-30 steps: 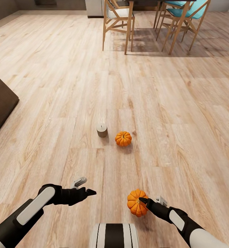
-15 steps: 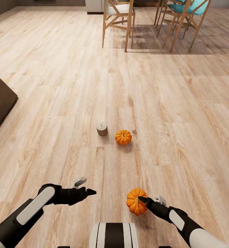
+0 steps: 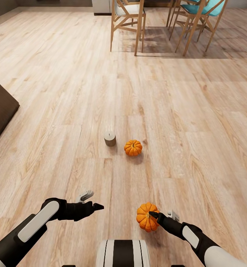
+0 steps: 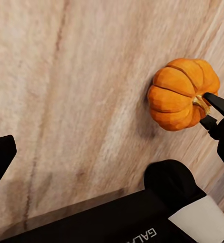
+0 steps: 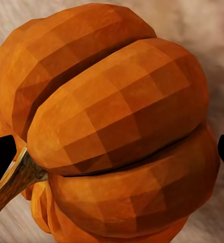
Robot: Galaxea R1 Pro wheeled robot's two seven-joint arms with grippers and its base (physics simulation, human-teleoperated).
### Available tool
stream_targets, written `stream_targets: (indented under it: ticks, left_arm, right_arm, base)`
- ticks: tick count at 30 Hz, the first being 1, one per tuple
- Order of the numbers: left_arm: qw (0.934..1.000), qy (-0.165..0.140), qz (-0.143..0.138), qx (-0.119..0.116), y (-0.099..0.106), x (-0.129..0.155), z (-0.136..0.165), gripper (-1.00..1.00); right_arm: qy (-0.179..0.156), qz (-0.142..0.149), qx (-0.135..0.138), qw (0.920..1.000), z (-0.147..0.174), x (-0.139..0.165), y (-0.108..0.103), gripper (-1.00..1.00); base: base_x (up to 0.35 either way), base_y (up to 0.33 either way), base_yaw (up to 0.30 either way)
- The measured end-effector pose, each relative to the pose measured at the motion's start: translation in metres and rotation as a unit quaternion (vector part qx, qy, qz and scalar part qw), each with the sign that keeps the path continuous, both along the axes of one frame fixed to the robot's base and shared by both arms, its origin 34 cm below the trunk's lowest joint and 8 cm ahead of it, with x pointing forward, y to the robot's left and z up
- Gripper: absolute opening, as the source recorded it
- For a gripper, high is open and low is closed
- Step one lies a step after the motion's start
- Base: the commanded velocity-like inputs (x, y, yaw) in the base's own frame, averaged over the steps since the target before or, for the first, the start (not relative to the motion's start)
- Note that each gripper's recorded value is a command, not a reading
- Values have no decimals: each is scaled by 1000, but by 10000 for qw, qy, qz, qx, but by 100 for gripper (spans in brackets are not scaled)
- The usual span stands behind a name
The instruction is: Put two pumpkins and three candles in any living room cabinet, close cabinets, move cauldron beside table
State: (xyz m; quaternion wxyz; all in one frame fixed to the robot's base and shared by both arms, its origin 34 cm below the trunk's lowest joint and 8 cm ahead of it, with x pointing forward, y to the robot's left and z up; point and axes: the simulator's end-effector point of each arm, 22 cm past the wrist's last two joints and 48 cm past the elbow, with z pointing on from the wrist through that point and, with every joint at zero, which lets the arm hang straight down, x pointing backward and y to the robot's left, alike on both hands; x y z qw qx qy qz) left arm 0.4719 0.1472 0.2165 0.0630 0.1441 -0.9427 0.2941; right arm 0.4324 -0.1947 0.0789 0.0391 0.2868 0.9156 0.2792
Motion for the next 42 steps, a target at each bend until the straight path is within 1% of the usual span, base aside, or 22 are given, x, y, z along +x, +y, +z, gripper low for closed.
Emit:
stream_targets:
  ticks: [2, 28, 29, 42]
  left_arm:
    - [10000, 41, -2, 0, 0, -2, -3, 100]
    - [10000, 42, -2, -1, 0, -2, -3, 100]
    - [10000, 42, -2, -1, 0, -2, -3, 100]
    - [10000, 44, -3, 0, 0, -3, -3, 100]
  right_arm:
    - [-13, 15, 80, 10000, -1, -2, 3, 100]
    - [-24, 17, 75, 10000, -1, -1, 3, 100]
    - [-25, 15, 76, 10000, -1, -1, 3, -100]
    - [-21, 33, 76, 10000, -1, -2, 3, -100]
  base:
    - [0, 0, 0]
    - [0, 0, 0]
    - [0, 0, 0]
    - [0, 0, 0]
